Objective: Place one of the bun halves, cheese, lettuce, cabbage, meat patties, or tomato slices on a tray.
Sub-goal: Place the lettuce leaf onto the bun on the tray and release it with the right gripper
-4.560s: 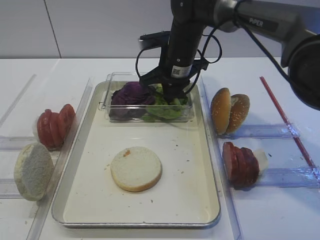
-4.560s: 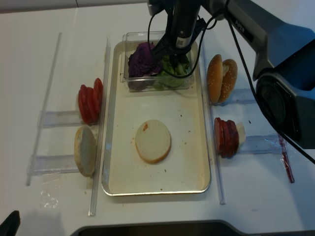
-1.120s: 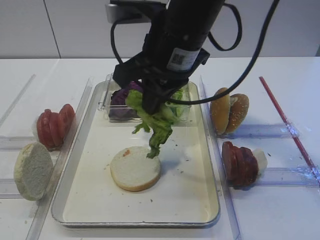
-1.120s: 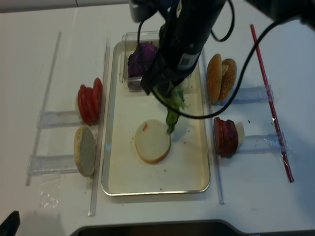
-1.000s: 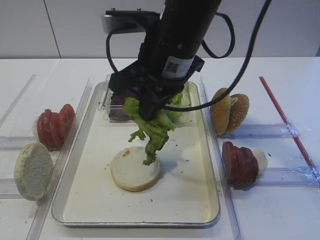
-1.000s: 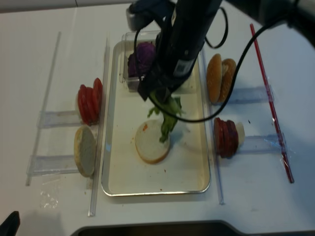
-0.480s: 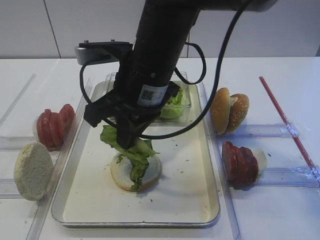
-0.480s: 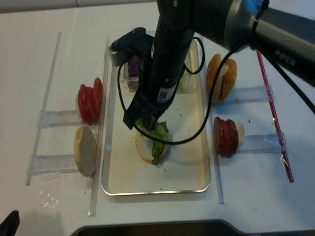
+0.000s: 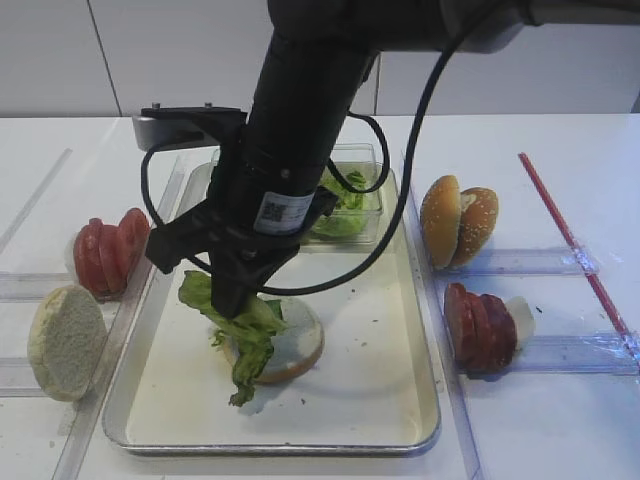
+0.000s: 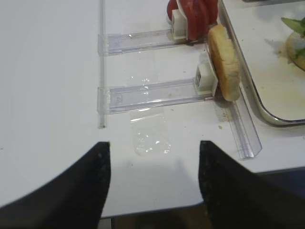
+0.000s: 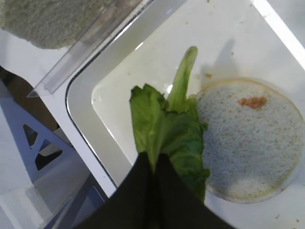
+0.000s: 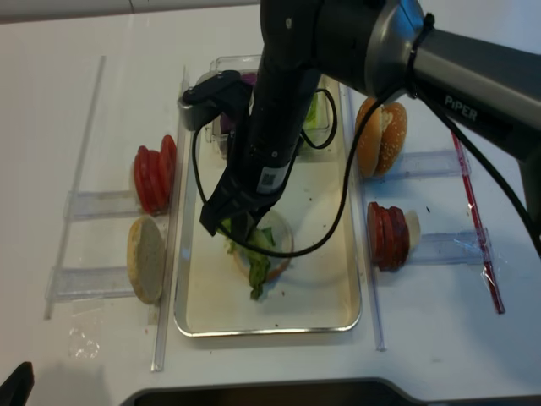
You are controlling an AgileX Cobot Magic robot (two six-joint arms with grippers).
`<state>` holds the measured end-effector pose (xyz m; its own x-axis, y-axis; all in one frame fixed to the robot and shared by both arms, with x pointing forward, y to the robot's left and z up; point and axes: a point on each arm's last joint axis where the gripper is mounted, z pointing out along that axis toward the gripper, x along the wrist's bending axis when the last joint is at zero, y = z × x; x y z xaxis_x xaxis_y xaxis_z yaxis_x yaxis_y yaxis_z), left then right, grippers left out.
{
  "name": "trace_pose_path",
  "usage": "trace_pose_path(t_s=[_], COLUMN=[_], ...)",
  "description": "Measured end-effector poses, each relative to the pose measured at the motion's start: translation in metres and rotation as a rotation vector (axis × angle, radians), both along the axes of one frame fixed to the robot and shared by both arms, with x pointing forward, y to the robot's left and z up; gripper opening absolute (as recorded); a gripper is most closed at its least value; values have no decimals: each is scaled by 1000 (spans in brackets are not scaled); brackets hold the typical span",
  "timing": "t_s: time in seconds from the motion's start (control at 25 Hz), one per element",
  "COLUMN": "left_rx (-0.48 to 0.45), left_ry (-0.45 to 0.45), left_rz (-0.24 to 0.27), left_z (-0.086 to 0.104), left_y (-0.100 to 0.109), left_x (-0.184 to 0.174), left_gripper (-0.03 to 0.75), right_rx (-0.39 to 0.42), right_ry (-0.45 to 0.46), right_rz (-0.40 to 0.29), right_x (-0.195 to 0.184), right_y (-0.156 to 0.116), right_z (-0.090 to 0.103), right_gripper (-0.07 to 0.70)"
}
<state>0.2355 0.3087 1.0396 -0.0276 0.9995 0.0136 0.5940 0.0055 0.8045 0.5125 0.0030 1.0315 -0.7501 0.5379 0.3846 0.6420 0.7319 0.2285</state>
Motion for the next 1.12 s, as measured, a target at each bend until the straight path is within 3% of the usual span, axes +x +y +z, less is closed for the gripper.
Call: trace_pose_path(t_s=[0.12,0.4,0.76,0.92,1.12], left_rx=[0,0,0,0,0], left_ry=[0,0,0,0,0], left_rz=[0,0,0,0,0], left_z=[0,0,0,0,0], left_y=[0,0,0,0,0], left_x=[0,0,0,0,0], left_gripper=[417,417,417,417,417], right_rx=[-13,-123,-131,-136,-160], right_ry=[-7,-59,-102,-108,-135], right_rz=[9,23,12,11,-10], right_x=[0,8,12,13,16], right_y=[2,-3,-3,-4,-6], right_z=[-4,-20,-21,-21,-22], right_gripper=[50,50,65,178,401])
